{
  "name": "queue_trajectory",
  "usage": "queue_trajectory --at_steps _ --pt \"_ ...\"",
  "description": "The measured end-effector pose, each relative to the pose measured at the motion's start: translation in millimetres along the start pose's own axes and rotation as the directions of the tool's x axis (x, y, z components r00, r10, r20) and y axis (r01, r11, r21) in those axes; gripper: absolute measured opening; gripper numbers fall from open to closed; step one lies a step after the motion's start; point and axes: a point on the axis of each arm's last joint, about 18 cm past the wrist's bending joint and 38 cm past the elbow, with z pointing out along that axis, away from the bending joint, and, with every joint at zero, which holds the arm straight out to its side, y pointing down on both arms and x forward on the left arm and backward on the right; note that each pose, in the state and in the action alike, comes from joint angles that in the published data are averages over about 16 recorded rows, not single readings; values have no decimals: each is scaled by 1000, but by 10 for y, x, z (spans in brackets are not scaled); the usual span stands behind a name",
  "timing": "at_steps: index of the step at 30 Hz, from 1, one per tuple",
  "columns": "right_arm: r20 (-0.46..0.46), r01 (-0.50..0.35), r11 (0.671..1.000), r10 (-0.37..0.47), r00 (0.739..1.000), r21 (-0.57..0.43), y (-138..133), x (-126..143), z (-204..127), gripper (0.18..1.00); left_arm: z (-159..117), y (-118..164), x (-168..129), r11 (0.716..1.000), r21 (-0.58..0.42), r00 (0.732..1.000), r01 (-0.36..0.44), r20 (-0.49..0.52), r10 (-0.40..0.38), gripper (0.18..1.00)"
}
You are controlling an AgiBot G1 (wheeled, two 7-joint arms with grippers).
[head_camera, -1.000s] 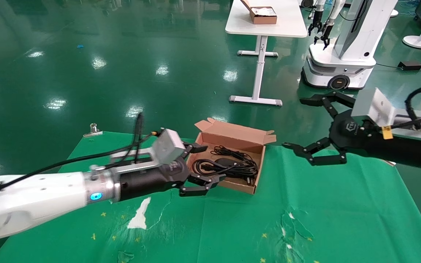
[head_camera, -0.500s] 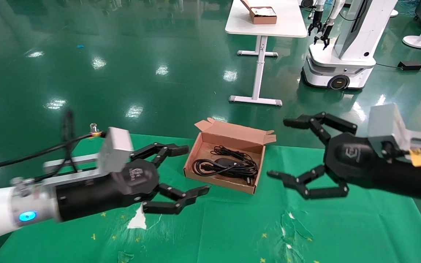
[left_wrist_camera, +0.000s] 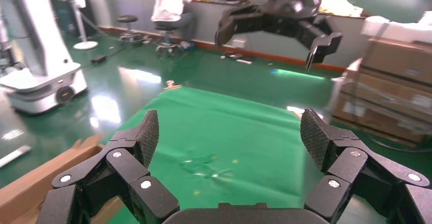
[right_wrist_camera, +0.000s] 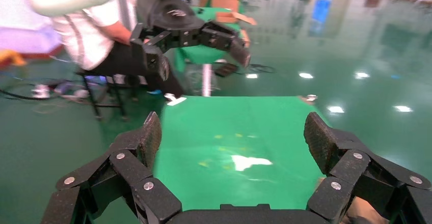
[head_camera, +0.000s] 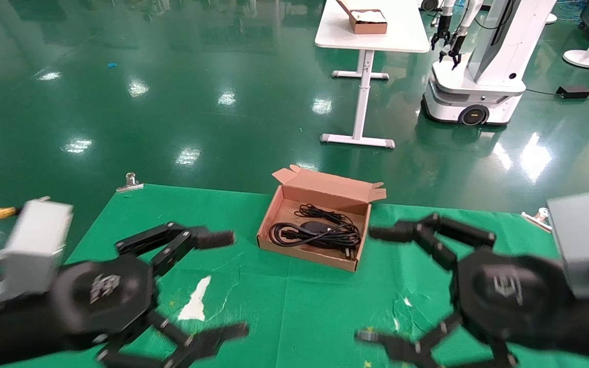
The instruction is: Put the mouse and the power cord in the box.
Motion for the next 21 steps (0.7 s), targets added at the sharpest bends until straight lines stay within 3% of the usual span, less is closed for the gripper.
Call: queue_trajectory --at_steps 9,21 --pt "82 -58 998 57 995 16 -64 -289 25 1001 -198 -170 276 1000 1 997 -13 -72 14 1000" --pt "81 -60 998 58 995 17 -67 -290 23 1001 -201 -172 280 1000 2 997 -13 -73 13 1000"
